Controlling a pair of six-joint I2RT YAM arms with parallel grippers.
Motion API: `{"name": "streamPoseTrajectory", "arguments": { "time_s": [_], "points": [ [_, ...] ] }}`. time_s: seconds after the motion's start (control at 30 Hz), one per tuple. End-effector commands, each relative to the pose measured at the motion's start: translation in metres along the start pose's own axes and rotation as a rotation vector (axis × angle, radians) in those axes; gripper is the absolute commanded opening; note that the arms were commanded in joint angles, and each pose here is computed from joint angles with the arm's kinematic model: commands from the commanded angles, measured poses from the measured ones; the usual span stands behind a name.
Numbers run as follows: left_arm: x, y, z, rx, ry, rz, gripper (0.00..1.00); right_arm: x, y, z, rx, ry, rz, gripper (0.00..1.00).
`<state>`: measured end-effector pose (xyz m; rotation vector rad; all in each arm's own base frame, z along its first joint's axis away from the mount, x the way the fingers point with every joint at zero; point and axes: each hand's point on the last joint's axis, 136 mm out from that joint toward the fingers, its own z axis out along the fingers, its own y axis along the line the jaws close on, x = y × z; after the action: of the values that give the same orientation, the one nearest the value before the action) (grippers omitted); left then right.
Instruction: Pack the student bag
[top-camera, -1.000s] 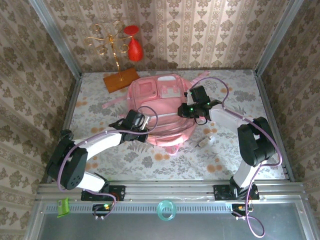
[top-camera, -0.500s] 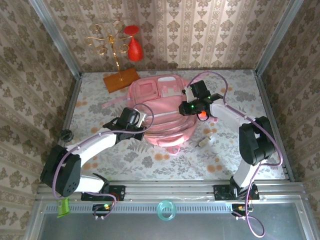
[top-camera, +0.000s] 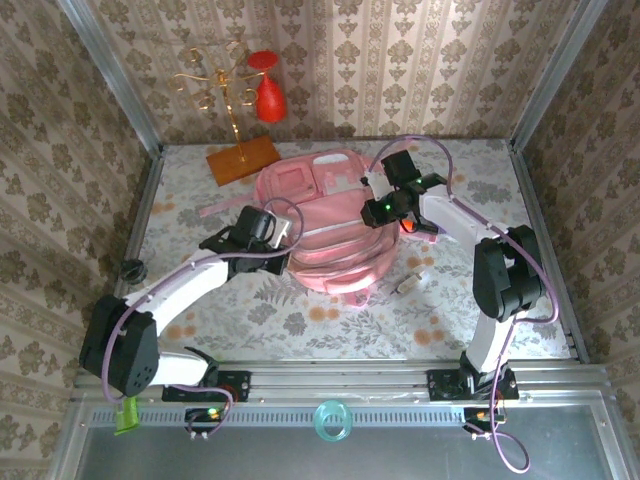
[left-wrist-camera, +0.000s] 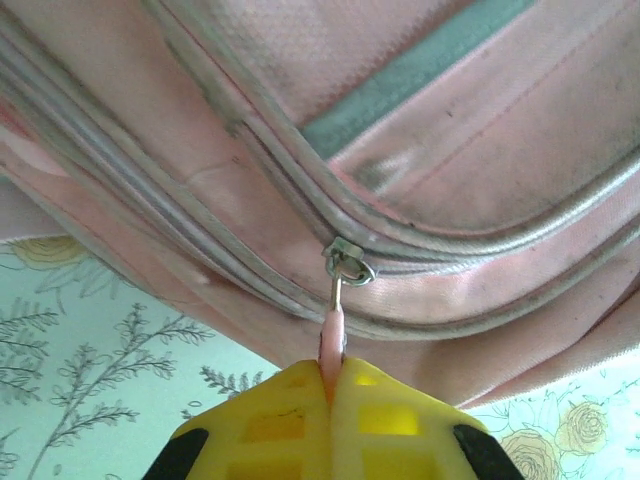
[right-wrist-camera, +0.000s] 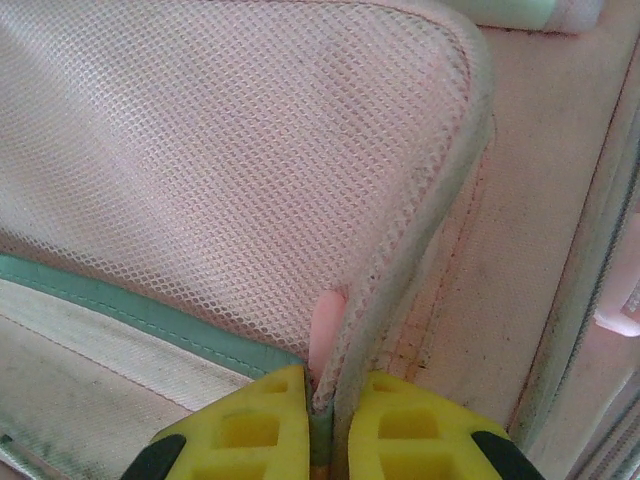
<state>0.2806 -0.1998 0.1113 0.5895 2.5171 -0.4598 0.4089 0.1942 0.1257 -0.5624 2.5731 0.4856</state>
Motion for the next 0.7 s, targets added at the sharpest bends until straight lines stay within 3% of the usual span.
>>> {"name": "streamPoseTrajectory", "arguments": {
  "time_s": [0.0, 0.53, 0.6, 0.67],
  "points": [
    [0.004, 0.024, -0.003, -0.07, 0.083, -0.023, 0.0, 0.007, -0.03, -0.007, 0.1, 0.048, -0.099, 0.0],
    [-0.047, 0.049, 0.021, -0.116, 0.038, -0.015, 0.0, 0.008, -0.022, -0.007, 0.056, 0.02, -0.149, 0.0],
    [-0.044, 0.051, 0.015, -0.134, 0.026, -0.019, 0.24, 0.002, -0.017, -0.009, 0.012, -0.001, -0.092, 0.0],
    [-0.041, 0.053, 0.003, -0.159, -0.01, -0.019, 0.4, -0.005, -0.01, -0.013, -0.043, -0.036, -0.016, 0.0]
  ]
}}
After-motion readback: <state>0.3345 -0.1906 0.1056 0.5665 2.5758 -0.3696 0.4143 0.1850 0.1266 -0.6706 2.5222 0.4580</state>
